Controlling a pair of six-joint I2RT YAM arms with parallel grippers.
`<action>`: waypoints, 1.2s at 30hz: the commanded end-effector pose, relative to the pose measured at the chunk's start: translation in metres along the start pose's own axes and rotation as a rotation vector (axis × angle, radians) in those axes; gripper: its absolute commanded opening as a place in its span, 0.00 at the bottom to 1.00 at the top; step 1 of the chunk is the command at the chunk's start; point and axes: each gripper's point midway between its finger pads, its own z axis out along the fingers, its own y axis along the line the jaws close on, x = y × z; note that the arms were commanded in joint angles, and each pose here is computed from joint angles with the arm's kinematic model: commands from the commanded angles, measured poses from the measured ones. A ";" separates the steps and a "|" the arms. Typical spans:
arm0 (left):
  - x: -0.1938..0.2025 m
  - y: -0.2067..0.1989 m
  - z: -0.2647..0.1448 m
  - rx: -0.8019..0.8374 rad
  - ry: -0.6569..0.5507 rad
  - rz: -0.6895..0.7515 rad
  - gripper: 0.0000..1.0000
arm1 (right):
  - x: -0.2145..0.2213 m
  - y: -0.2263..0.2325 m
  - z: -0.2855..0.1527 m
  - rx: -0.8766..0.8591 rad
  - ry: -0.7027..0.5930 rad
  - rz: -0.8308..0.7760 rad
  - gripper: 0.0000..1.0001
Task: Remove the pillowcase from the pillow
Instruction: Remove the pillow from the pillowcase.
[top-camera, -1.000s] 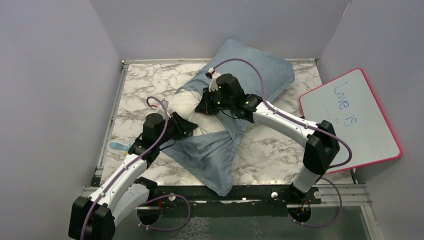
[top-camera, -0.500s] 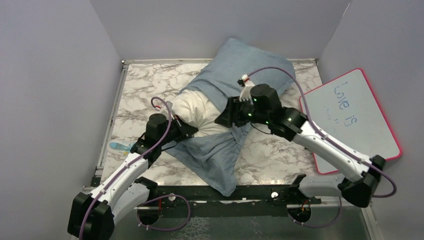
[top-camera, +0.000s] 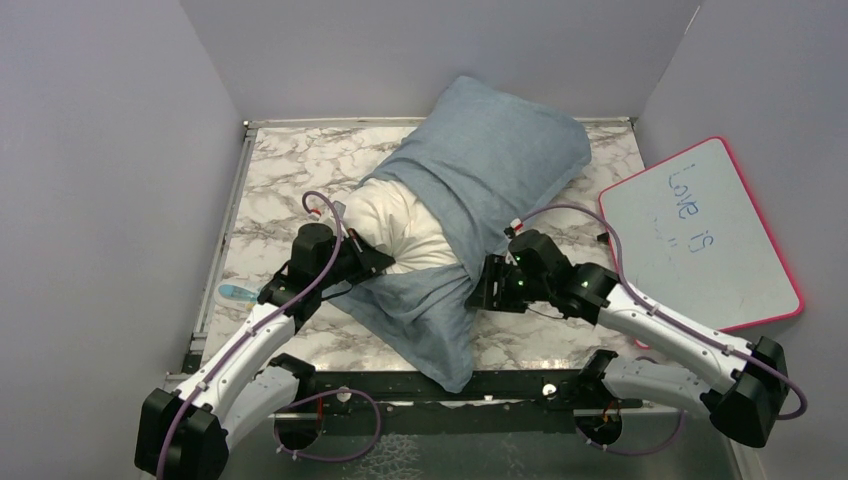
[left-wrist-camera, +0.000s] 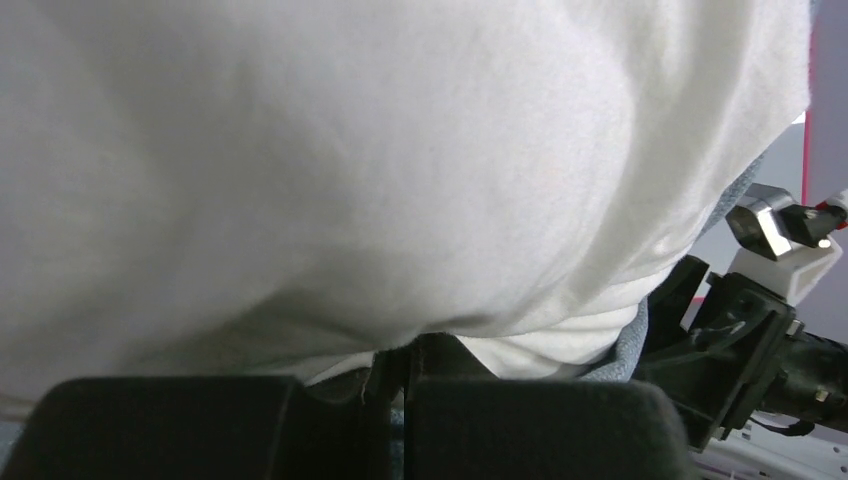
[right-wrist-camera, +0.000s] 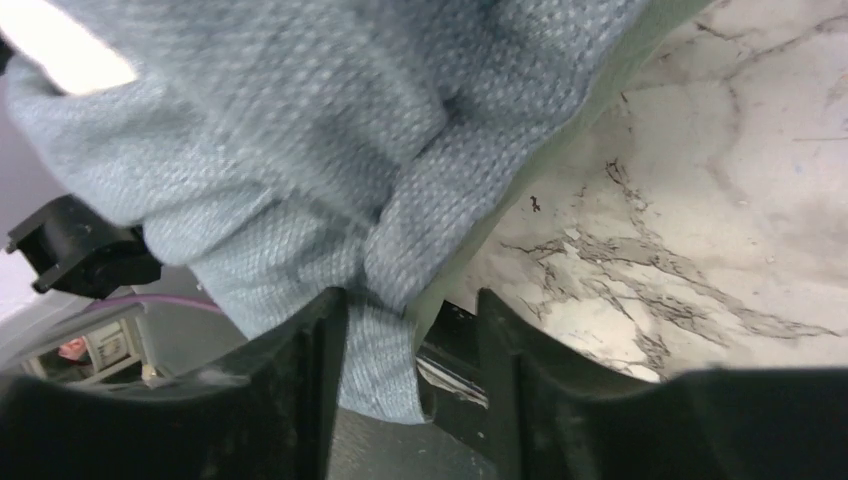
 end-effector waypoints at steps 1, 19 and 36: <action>-0.017 -0.025 -0.004 0.056 -0.044 0.035 0.00 | -0.002 0.014 0.013 -0.063 0.000 0.042 0.45; -0.023 -0.025 0.000 0.029 -0.048 0.036 0.00 | -0.002 0.032 0.024 -0.185 0.007 -0.023 0.07; -0.165 -0.002 -0.041 -0.229 -0.239 0.177 0.00 | 0.070 -0.101 0.039 0.211 0.074 0.168 0.01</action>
